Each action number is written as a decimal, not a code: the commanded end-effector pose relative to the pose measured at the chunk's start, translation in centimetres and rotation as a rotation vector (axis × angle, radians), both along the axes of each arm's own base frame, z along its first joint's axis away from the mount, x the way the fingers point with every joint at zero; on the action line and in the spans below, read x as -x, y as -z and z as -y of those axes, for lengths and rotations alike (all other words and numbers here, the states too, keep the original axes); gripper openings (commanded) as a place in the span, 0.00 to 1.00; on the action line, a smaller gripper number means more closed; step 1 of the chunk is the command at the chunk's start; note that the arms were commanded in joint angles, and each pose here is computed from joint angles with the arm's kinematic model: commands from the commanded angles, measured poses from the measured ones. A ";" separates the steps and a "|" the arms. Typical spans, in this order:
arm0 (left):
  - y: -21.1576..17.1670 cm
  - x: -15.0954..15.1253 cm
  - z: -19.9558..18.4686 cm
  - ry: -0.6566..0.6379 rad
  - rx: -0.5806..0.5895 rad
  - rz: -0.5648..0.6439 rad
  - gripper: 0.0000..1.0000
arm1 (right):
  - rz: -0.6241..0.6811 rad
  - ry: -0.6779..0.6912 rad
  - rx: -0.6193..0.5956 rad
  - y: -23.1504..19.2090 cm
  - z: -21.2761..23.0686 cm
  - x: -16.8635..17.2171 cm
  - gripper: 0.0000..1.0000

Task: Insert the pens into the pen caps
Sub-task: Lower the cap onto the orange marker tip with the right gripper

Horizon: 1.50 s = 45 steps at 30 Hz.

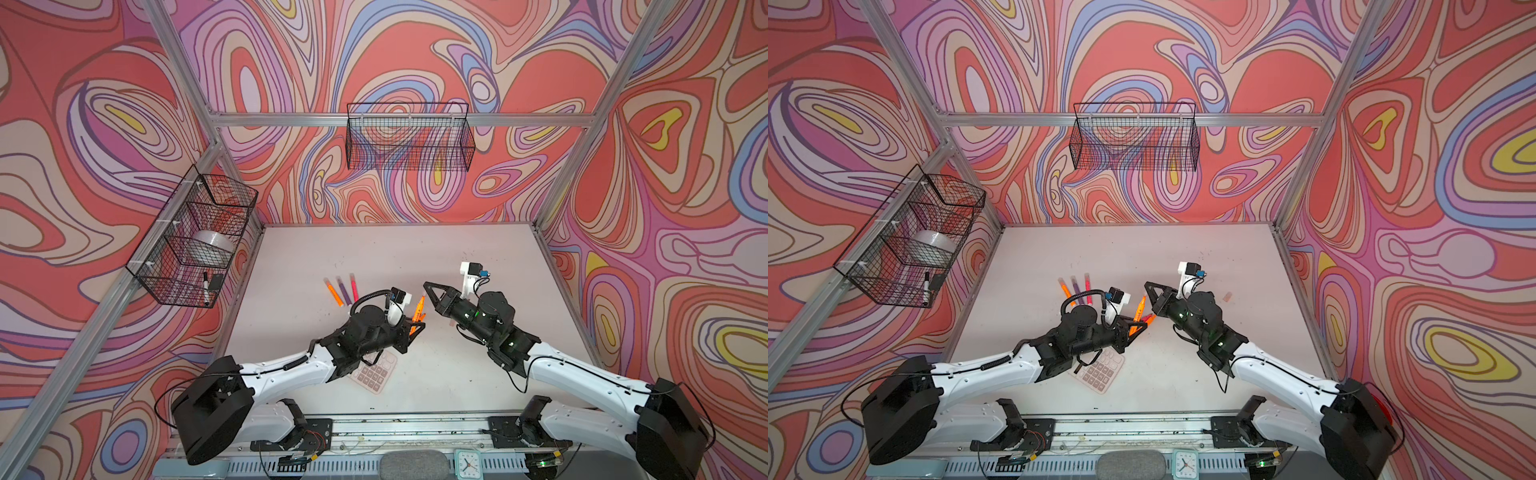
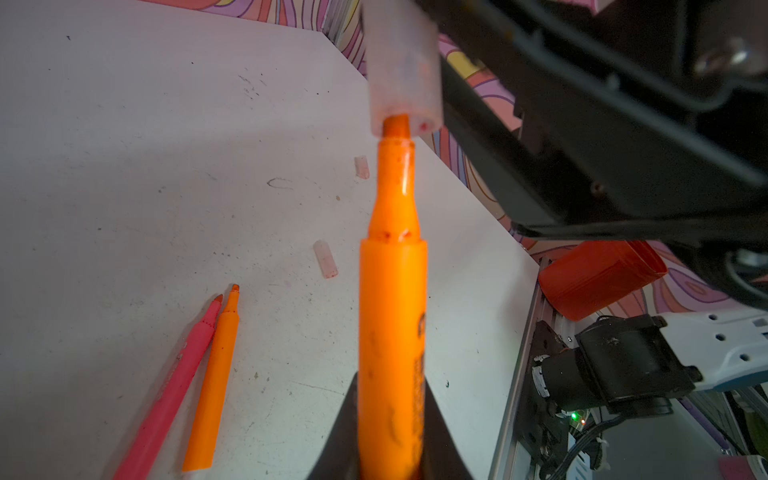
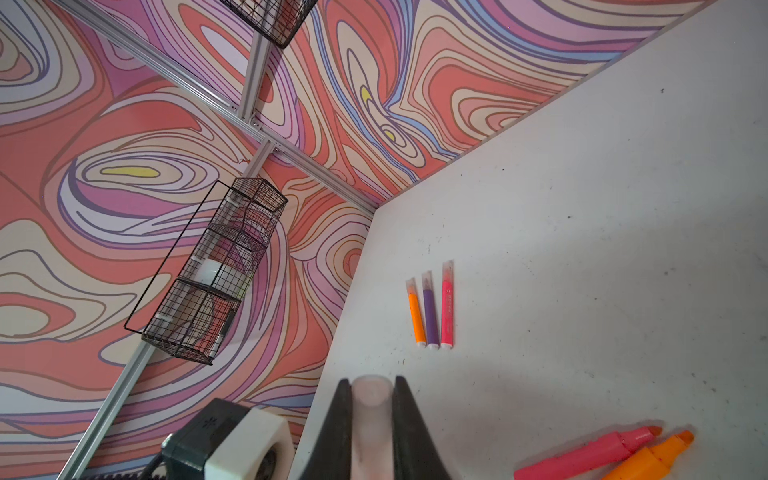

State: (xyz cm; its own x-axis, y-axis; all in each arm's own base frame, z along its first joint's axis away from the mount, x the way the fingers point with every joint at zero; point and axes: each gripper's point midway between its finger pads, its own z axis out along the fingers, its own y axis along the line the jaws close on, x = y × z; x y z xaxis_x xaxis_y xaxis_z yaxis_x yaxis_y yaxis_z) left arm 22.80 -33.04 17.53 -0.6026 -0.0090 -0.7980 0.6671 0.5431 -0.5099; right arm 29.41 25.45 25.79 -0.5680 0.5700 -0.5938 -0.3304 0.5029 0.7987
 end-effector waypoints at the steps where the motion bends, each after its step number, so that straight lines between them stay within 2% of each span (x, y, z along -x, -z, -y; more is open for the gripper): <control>1: -1.6 -0.4 -0.2 -0.023 0.037 0.046 0.00 | -0.007 -0.026 0.001 0.5 -0.6 0.4 0.00; 9: -4.3 -1.6 -0.9 -0.062 0.045 0.100 0.00 | -0.001 -0.052 0.026 1.1 -1.2 0.7 0.00; 23: -9.5 -1.5 -2.1 -0.005 0.125 0.173 0.00 | 0.188 -0.273 0.033 -1.5 -4.1 3.0 0.05; 31: -11.7 0.1 -2.8 0.052 0.172 0.223 0.00 | 0.294 -0.379 0.026 -2.4 -5.1 4.6 0.10; 35: -11.7 0.0 -3.2 0.034 0.165 0.238 0.00 | 0.304 -0.398 0.011 -2.5 -5.3 4.9 0.19; 39: -10.8 -0.1 -3.3 0.033 0.135 0.258 0.00 | 0.275 -0.336 0.017 -2.5 -4.5 4.3 0.38; 45: -7.0 -0.7 -4.0 0.002 0.025 0.300 0.00 | 0.278 -0.211 0.056 -2.8 -2.1 3.7 0.62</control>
